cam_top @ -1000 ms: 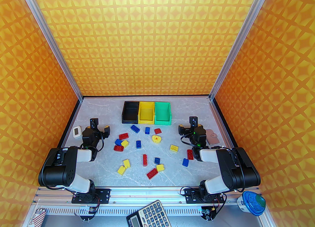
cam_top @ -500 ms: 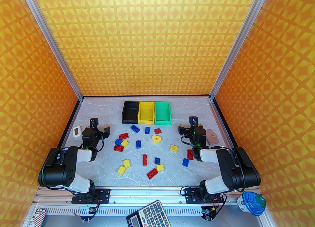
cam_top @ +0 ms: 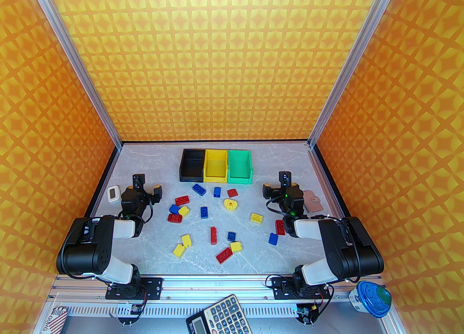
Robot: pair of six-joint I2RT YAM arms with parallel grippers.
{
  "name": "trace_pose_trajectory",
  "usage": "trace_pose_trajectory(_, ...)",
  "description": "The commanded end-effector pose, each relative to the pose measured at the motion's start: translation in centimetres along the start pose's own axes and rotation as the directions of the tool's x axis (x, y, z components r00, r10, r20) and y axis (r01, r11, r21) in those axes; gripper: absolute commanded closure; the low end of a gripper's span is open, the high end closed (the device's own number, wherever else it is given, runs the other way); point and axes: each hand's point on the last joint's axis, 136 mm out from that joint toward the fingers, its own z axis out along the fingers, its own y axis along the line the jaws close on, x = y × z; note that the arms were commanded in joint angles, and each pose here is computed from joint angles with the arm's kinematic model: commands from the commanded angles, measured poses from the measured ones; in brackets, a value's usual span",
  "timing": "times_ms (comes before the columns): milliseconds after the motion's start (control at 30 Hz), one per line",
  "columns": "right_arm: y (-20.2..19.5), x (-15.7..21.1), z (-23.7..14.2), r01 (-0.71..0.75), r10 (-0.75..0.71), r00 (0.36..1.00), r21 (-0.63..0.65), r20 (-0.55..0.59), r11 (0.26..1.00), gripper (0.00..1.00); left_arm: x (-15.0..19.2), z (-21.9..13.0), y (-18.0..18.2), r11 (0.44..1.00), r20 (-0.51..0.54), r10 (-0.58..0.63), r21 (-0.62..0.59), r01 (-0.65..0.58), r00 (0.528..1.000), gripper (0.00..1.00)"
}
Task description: Sort the legos into containers by color
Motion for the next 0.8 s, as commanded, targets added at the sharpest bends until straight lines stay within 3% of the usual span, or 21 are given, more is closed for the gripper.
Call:
trace_pose_trajectory(0, -0.1, -2.4, -0.5, 0.016, -0.016, 1.000, -0.010, 0.015, 1.000, 0.01, -1.7, 0.5, 0.2, 1.000, 0.009, 0.006, 0.002, -0.006, 1.000, 0.01)
trace_pose_trajectory(100, -1.2, -4.1, -1.7, 0.006, -0.007, 1.000, 0.047, 0.027, 0.999, 0.02, -4.0, -0.5, 0.9, 0.999, -0.033, -0.019, -0.035, 0.018, 0.999, 0.01)
trace_pose_trajectory(267, -3.3, -8.9, -4.0, -0.070, 0.074, 0.997, 0.152, -0.023, 0.986, 0.01, -11.1, -4.6, 0.5, 0.996, 0.064, -0.086, -0.022, 0.088, 0.994, 0.01)
trace_pose_trajectory(400, -2.1, -11.0, -5.3, -0.181, 0.181, 0.983, 0.073, 0.012, 0.981, 0.02, -15.9, -8.3, -0.4, 0.979, 0.128, -0.203, 0.020, 0.203, 0.971, 0.01)
trace_pose_trajectory(500, 0.0, -11.6, -5.6, -0.221, 0.219, 0.973, -0.026, -0.067, 0.975, 0.01, -17.9, -10.5, -2.7, 0.964, 0.168, -0.259, 0.106, 0.244, 0.951, 0.01)
trace_pose_trajectory(667, 5.1, -10.0, -5.6, -0.121, 0.072, 0.955, -0.158, -0.287, 0.980, 0.03, -18.1, -11.7, -6.3, 0.943, 0.030, -0.289, 0.179, 0.279, 0.957, 0.01)
trace_pose_trajectory(767, 6.2, -6.8, -5.8, -0.106, 0.043, 0.905, -0.128, -0.424, 0.986, 0.04, -17.1, -11.9, -8.3, 0.943, -0.077, -0.256, 0.202, 0.266, 0.964, 0.01)
